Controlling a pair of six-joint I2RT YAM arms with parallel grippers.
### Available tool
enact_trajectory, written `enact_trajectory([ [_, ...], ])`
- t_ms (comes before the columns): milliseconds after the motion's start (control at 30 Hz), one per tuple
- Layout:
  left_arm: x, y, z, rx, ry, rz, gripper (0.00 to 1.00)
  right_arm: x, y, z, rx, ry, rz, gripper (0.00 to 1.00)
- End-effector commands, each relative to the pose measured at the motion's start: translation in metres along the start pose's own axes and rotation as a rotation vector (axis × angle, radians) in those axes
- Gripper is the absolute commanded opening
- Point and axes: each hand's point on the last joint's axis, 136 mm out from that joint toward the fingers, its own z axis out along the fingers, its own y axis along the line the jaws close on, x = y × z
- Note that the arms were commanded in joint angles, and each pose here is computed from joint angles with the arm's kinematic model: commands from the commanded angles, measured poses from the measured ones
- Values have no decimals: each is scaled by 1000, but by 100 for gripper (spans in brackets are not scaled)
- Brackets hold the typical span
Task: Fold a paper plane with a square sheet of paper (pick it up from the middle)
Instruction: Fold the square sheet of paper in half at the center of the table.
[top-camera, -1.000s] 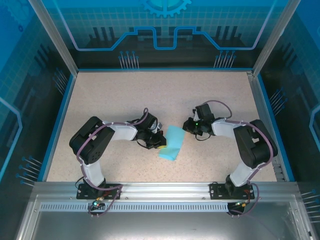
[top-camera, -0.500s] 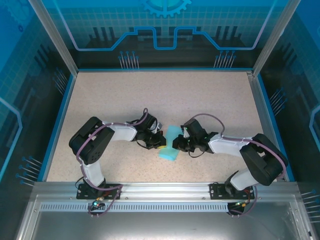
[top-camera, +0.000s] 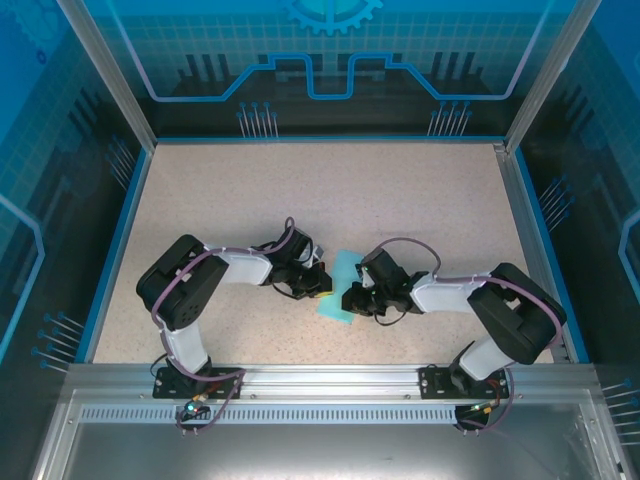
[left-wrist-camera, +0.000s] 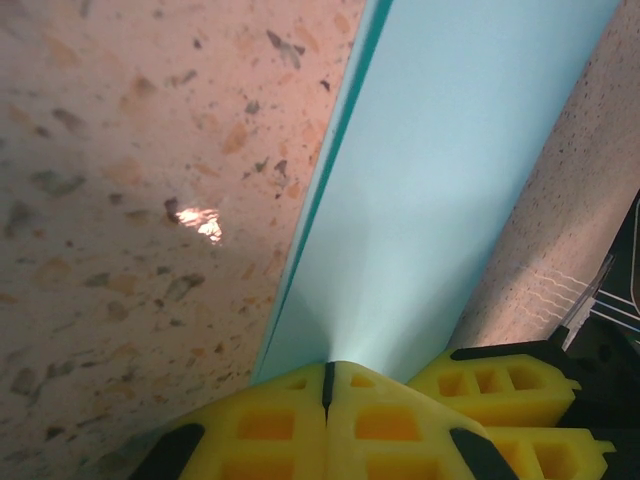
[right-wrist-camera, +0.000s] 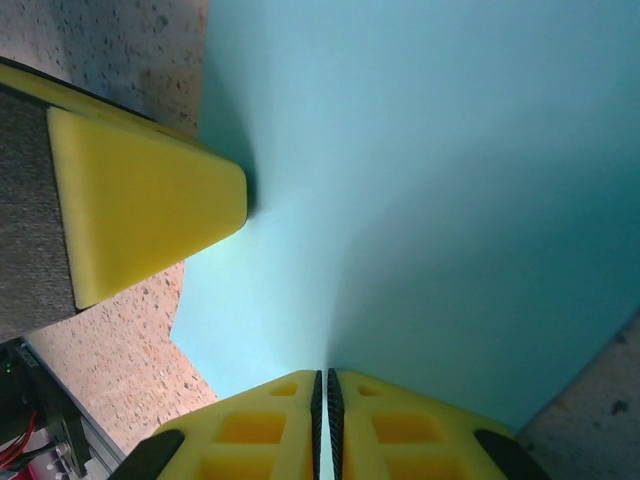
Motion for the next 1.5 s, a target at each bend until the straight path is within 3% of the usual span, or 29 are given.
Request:
enact_trajectory([
  [0, 42, 110, 8, -374, 63, -191, 4, 34, -18, 3, 52, 102, 19, 14],
  [333, 42, 112, 8, -377, 56, -196, 4, 74, -45, -16, 140, 231, -64, 14],
  [667, 42, 111, 7, -376, 54, -197, 4, 1, 33, -31, -8, -12, -182, 15],
  [800, 41, 110, 7, -375, 53, -196, 4, -9, 36, -14, -8, 4, -167, 15],
  [1133, 40, 108, 6, -378, 53, -198, 3, 33, 7, 4, 35, 149, -170, 13],
  [1467, 41, 110, 5, -388, 50, -198, 3, 66, -30, -5, 135, 230, -121, 13],
])
